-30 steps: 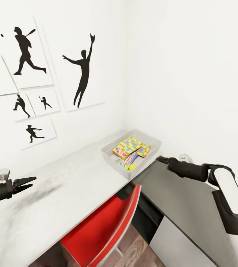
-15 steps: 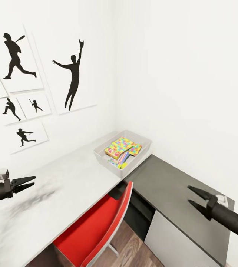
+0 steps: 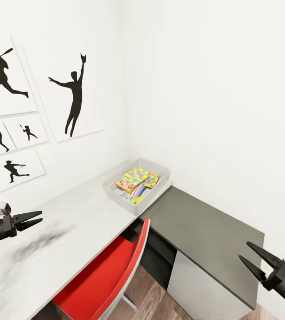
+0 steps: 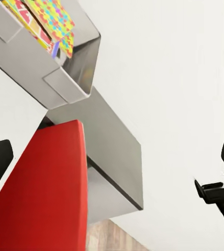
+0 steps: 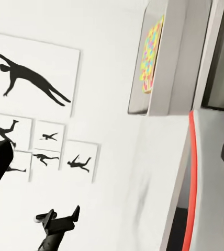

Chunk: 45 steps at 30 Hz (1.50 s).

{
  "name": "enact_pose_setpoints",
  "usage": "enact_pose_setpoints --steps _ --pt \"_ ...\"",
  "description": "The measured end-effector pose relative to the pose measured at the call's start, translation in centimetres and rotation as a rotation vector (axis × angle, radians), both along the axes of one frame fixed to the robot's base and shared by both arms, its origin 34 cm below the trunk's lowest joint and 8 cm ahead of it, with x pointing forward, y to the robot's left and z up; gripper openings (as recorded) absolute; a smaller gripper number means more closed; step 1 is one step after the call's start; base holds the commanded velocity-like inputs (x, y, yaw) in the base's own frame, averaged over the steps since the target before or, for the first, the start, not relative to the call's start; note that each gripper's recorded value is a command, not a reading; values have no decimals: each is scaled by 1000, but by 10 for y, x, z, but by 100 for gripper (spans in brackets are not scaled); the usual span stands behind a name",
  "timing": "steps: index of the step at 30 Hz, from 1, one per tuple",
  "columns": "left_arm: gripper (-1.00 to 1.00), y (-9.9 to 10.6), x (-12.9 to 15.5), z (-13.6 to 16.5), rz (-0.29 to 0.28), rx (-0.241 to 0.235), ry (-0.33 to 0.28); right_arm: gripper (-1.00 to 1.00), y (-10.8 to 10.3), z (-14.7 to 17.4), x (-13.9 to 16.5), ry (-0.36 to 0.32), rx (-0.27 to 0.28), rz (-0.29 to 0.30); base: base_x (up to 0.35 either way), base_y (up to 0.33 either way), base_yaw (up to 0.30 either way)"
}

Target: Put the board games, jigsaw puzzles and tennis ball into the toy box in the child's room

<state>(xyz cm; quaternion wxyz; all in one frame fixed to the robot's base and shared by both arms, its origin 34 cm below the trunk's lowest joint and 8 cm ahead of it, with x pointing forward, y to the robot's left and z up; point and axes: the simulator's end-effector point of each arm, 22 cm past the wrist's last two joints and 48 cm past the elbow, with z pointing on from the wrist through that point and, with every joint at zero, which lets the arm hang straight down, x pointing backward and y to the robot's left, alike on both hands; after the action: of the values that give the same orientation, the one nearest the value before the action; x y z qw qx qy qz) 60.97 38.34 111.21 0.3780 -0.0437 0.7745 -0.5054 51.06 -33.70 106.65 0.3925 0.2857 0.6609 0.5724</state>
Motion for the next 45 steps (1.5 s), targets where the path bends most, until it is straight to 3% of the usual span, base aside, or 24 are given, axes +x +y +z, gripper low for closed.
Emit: enact_pose_setpoints --steps 12,23,45 --pt "100 -2 -2 5 -8 0 -10 100 -6 33 -8 -183 -16 -19 -169 41 -103" --pt "100 -6 -3 6 -16 1 -12 100 -6 22 -7 -194 -114 -33 -94 6 -7" --pt "100 -6 -4 10 -17 1 -21 100 -4 36 -11 -253 -103 -24 -154 0 -62"
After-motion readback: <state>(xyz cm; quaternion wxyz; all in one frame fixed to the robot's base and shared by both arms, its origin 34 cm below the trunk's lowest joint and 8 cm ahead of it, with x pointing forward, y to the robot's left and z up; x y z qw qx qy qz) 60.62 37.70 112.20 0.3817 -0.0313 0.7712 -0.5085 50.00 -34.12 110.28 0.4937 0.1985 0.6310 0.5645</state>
